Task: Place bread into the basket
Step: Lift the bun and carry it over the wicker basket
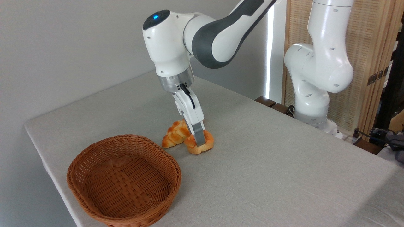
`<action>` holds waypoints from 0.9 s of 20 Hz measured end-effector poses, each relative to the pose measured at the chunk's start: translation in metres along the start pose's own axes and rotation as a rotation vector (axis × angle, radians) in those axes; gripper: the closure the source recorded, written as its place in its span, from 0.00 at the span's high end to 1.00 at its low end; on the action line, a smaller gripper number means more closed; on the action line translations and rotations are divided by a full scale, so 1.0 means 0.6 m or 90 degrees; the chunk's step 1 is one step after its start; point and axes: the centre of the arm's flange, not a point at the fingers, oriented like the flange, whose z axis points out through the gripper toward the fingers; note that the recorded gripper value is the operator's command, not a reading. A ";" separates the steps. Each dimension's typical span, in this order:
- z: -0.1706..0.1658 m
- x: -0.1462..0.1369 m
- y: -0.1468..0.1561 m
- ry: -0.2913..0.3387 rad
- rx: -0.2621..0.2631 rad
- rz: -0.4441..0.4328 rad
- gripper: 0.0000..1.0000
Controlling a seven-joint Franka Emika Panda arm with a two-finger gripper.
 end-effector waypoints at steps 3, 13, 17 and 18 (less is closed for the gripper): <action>-0.044 0.006 -0.014 0.024 0.026 -0.003 0.45; -0.175 0.009 -0.039 0.106 0.089 -0.023 0.45; -0.215 -0.010 -0.064 0.163 0.099 -0.058 0.45; -0.220 -0.009 -0.070 0.181 0.108 -0.070 0.45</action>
